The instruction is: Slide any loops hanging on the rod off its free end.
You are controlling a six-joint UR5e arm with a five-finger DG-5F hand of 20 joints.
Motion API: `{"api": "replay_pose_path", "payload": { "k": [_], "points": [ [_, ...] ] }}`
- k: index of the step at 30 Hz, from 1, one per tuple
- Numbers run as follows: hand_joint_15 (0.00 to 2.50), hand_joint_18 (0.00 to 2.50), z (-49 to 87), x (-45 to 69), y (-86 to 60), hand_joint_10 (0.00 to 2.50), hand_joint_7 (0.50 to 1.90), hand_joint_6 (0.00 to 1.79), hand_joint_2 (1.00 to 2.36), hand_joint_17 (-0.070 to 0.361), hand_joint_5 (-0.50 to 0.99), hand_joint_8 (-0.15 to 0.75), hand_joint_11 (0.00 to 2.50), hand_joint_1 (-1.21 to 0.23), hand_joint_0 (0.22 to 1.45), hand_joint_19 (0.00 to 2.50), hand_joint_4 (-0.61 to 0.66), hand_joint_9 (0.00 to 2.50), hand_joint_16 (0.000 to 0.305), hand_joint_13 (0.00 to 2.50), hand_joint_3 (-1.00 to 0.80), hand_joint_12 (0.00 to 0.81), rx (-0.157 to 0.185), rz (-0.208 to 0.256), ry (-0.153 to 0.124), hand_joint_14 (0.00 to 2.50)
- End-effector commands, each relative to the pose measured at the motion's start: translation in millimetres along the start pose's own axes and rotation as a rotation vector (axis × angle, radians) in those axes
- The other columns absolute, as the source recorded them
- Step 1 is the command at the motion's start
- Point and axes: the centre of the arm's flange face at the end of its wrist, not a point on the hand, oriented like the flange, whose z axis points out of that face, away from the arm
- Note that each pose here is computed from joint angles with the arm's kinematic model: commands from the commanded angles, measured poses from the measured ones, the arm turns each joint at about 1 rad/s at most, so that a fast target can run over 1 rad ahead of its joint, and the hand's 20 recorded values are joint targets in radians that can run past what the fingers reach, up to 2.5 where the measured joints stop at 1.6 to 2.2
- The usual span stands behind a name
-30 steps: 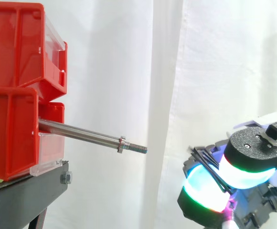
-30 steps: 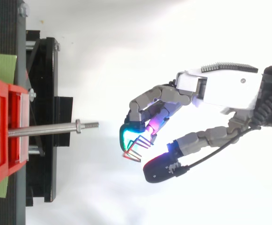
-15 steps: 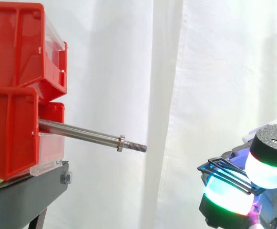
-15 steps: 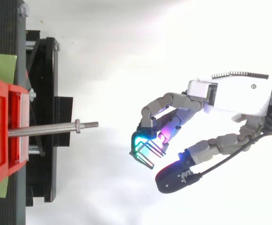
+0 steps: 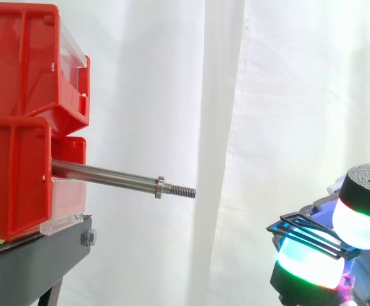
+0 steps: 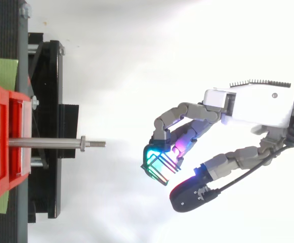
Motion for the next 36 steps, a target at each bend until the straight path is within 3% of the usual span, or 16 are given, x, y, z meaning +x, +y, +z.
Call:
{"api": "replay_pose_path", "payload": {
  "k": [1,14,18,23,36],
  "points": [
    [0.01,0.72,-0.8,0.1,-1.1,0.01,1.01,0.88,1.0,0.093,-0.19,0.312,0.32,-0.83,0.67,0.14,0.1,0.87,0.041,0.7,-0.5,0.311,0.009,0.01,0.003,0.0],
    [0.01,0.75,-1.1,-0.1,1.6,0.01,1.01,0.88,1.0,0.093,-0.19,0.311,0.34,-0.89,0.68,0.14,0.1,0.89,0.041,0.72,-0.5,0.307,0.008,0.032,0.003,0.0],
    [0.01,0.75,-1.4,-0.8,10.0,0.01,1.02,0.88,1.0,0.093,-0.19,0.309,0.33,-0.9,0.67,0.14,0.13,0.89,0.042,0.72,-0.5,0.307,0.014,0.035,0.004,0.0],
    [0.02,0.75,-3.7,-1.8,16.1,0.01,1.03,0.87,1.0,0.098,-0.18,0.316,0.34,-0.85,0.57,0.16,0.17,0.89,0.043,0.72,-0.5,0.316,0.037,0.026,0.006,0.0],
    [0.03,0.74,-4.1,-2.0,17.5,0.01,1.0,0.85,1.0,0.1,-0.18,0.323,0.33,-0.67,0.55,0.17,0.18,0.9,0.044,0.72,-0.5,0.324,0.041,0.024,0.007,0.0]
  ]
}}
